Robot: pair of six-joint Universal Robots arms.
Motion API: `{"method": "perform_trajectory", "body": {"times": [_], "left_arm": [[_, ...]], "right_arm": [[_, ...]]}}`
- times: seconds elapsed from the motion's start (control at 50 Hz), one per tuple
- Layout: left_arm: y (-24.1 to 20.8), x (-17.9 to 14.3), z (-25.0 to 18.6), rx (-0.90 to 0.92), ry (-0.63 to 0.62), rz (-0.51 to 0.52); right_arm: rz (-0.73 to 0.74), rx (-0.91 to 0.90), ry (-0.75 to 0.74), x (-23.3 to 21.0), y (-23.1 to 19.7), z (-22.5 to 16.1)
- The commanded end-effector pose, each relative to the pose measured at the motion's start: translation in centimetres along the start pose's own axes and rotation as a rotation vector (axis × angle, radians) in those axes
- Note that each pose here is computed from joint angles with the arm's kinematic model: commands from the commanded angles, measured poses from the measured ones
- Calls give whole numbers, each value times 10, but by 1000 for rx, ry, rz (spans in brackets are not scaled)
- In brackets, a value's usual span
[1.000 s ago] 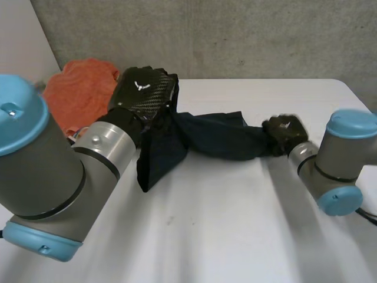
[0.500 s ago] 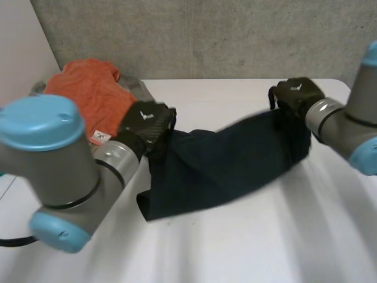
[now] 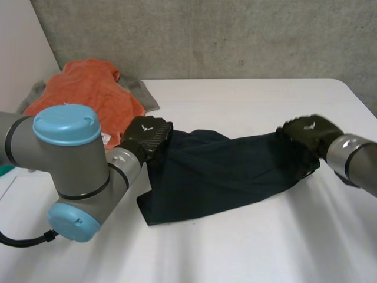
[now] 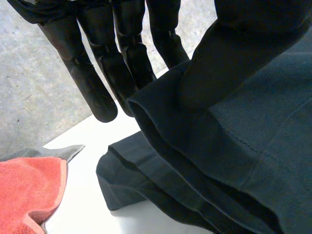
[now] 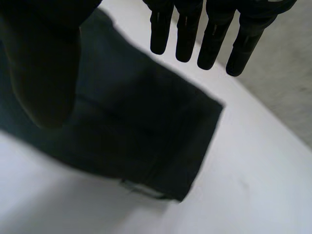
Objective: Fold the laundry.
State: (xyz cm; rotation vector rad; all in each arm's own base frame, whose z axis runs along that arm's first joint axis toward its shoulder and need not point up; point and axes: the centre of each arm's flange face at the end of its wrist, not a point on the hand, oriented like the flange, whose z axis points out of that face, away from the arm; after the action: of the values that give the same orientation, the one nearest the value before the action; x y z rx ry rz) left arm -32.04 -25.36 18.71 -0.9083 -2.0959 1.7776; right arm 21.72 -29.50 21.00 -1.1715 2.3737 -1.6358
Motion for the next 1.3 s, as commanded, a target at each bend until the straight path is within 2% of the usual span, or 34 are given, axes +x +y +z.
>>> {"method": "perform_trajectory", "body": {"times": [0.02,0.2,0.34,0.4,0.5,0.64,0.7,0.8,0.9,1.0,1.08,1.1,1.14,1.18,1.24,1.26,1.3], "left_arm": [[5,2,-2,-17,6,0],[1,0,-8,-9,1,-2],[-23,-4,-23,29,-6,0],[-43,-7,-37,59,-11,3],[-84,-15,-67,144,-31,11],[-138,-26,-119,252,-56,24],[-144,-27,-130,248,-52,24],[-126,-23,-115,178,-36,20],[-74,-16,-64,-3,-4,15],[-57,-16,-13,8,-11,83],[-79,-31,26,190,-87,164],[-89,-38,32,248,-116,176],[-126,-55,40,453,-198,197],[-166,-69,41,670,-280,210],[-201,-81,33,858,-353,222],[-218,-87,25,946,-383,227],[-227,-88,20,985,-394,228]], "right_arm": [[-98,38,-13,-6,28,28],[-186,50,-12,-12,52,59],[-189,91,36,-1,37,54],[-185,154,83,11,3,27],[-190,285,178,34,-66,-42],[-189,301,212,47,-113,-111],[-182,281,194,45,-117,-119],[-164,183,93,30,-104,-104],[-161,42,31,13,-76,-70],[-165,-47,48,14,-53,-31],[-176,63,166,30,-60,6],[-181,150,226,35,-72,15],[-181,277,305,42,-93,19],[-163,491,447,59,-127,20],[-131,742,616,78,-166,4],[-127,789,645,81,-173,0],[-125,842,671,80,-182,-8]]}}
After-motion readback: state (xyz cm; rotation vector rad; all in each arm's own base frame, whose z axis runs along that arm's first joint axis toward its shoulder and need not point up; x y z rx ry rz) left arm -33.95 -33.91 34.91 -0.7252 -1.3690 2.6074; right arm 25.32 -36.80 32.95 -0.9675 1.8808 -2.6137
